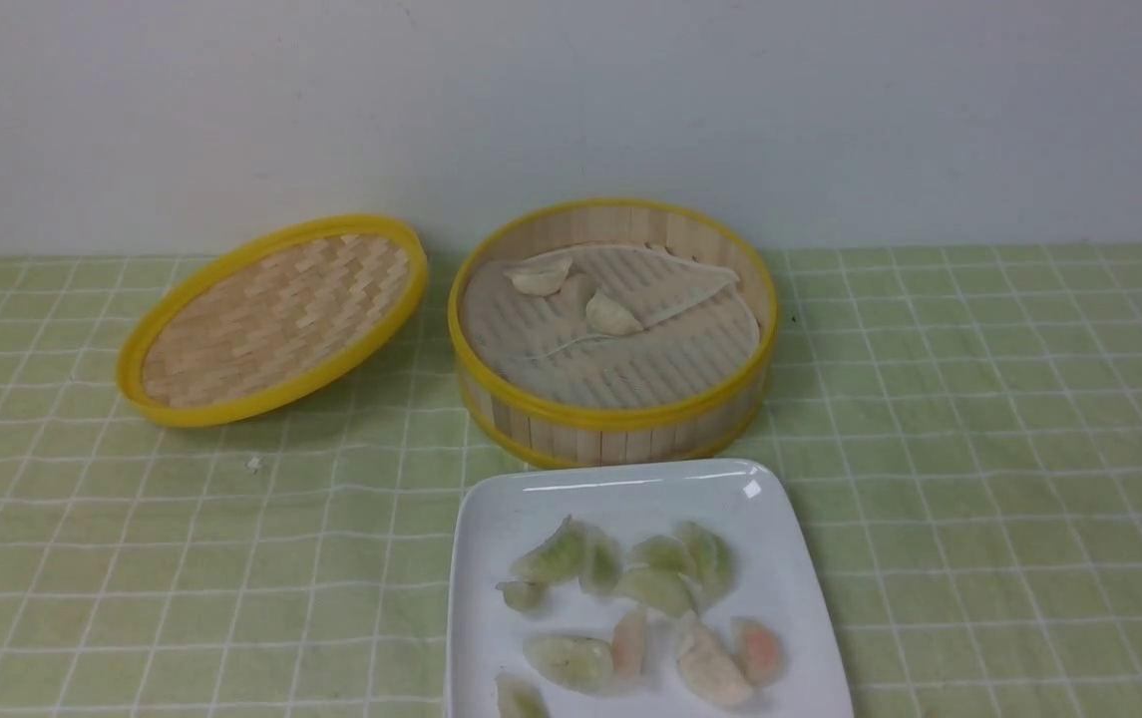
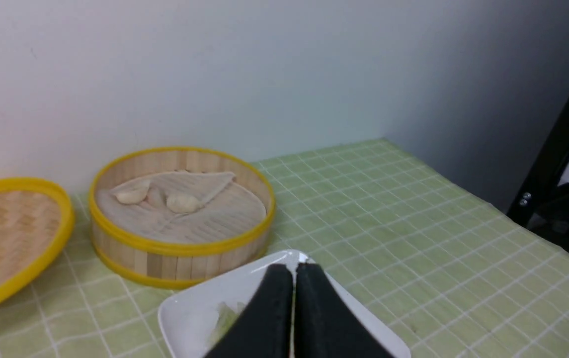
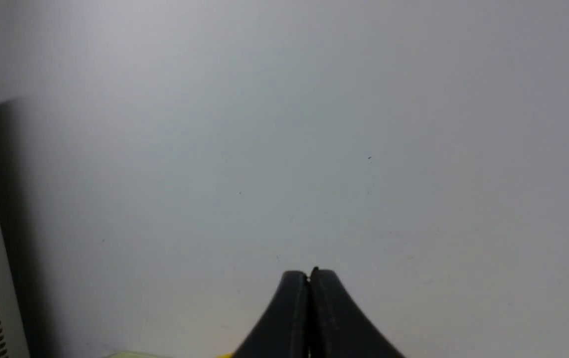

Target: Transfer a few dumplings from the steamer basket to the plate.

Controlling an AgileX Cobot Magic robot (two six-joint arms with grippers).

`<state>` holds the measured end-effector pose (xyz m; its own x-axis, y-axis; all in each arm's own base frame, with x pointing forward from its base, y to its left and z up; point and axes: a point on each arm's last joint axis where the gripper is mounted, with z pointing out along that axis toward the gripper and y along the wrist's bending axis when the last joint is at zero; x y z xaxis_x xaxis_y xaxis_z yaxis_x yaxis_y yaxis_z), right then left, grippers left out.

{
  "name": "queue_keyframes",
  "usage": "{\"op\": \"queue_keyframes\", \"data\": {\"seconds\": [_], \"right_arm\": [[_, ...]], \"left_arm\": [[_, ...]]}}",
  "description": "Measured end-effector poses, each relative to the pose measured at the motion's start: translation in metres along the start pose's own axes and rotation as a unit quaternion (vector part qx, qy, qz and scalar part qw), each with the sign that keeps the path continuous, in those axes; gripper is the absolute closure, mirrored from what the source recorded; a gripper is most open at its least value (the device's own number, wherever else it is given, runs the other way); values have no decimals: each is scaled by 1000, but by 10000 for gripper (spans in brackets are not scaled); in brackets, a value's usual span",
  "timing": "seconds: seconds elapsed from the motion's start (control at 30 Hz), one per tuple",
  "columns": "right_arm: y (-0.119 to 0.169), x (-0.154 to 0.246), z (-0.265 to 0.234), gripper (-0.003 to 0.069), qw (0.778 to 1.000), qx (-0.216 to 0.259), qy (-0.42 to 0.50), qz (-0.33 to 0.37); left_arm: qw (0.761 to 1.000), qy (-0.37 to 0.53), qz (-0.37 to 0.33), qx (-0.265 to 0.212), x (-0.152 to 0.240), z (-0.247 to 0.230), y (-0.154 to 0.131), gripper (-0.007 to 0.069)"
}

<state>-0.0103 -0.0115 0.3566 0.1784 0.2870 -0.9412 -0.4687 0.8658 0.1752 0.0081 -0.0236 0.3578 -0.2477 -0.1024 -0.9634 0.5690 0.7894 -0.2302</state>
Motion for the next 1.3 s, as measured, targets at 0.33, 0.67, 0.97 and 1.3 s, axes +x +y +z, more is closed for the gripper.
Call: {"op": "queue_keyframes", "data": {"seconds": [0.33,0.67,0.97,1.3], "right_arm": [[0,1,0,673,1000,1,4,0],[0,1,0,673,1000,2,6,0],[0,1,0,673,1000,2,6,0],[-1,2,0,673,1000,3,8,0]], "left_arm": [[1000,23,4,-6,15,11,6,631],[986,-37,114,-119,71,45,43,631],[963,-14,95,-251,154,52,78,631],[960,57,88,-261,168,51,80,631]]}}
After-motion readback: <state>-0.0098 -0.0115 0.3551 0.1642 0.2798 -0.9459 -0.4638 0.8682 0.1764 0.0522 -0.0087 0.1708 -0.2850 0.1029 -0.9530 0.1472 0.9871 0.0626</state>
